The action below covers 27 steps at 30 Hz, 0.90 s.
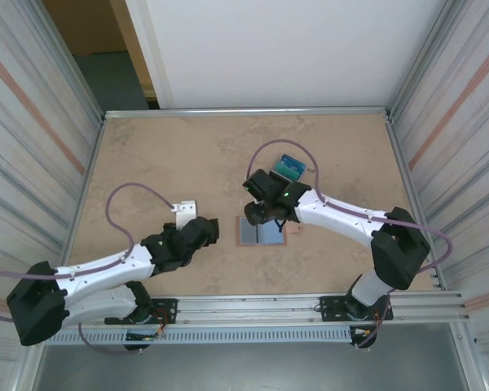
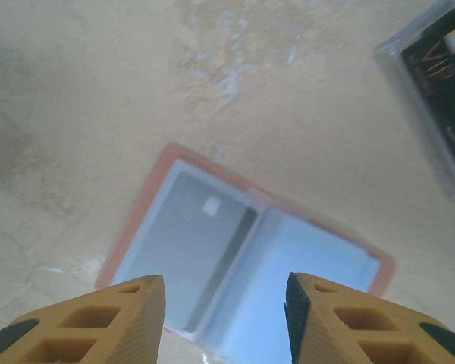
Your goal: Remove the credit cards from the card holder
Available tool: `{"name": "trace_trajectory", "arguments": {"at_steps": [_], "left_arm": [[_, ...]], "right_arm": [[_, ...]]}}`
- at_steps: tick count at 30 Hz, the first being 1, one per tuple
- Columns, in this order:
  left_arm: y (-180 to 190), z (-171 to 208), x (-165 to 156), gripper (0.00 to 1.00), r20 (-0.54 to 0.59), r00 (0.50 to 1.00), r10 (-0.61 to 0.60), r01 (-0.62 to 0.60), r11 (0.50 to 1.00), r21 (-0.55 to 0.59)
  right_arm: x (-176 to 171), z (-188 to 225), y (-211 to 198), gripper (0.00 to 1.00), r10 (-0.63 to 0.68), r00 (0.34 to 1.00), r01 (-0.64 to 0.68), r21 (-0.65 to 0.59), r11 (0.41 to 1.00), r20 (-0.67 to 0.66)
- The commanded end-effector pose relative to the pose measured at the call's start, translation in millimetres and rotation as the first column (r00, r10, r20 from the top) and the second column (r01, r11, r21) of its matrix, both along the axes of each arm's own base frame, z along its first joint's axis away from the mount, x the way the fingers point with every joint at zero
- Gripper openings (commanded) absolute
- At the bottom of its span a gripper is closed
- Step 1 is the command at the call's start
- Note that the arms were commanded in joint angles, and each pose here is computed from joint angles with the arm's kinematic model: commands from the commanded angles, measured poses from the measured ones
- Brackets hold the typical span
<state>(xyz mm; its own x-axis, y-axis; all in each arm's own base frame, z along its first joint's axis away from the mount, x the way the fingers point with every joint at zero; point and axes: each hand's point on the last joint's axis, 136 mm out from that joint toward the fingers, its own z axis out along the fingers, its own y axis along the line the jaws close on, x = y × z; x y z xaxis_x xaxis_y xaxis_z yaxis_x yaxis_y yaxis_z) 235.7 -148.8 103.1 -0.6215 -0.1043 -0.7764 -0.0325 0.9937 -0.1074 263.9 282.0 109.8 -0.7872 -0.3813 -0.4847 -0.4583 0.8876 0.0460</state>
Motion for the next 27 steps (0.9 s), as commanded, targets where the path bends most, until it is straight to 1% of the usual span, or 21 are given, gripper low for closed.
{"name": "trace_trajectory", "arguments": {"at_steps": [1,9,15,27], "left_arm": [[20.7,-0.2,-0.9,0.99,0.029,0.995,0.099,-0.098,0.995,-0.02],[34.0,-6.9,-6.5,0.99,0.022,0.991,0.135,-0.135,0.991,-0.027],[36.0,-9.2,-7.7,0.99,0.018,0.99,0.14,-0.139,0.99,-0.03],[34.9,-10.8,-7.4,0.99,0.009,0.99,0.138,-0.137,0.99,-0.029]], "right_arm": [[-6.9,-20.3,3.6,0.44,-0.09,0.995,0.089,-0.042,0.995,-0.033],[-27.9,-53.1,38.6,0.45,-0.035,0.995,0.025,-0.105,0.994,-0.094],[-29.7,-67.3,36.6,0.48,-0.056,0.992,0.039,-0.151,0.988,-0.113],[-36.4,-81.9,37.5,0.51,-0.073,0.985,0.051,-0.138,0.989,-0.158]]}}
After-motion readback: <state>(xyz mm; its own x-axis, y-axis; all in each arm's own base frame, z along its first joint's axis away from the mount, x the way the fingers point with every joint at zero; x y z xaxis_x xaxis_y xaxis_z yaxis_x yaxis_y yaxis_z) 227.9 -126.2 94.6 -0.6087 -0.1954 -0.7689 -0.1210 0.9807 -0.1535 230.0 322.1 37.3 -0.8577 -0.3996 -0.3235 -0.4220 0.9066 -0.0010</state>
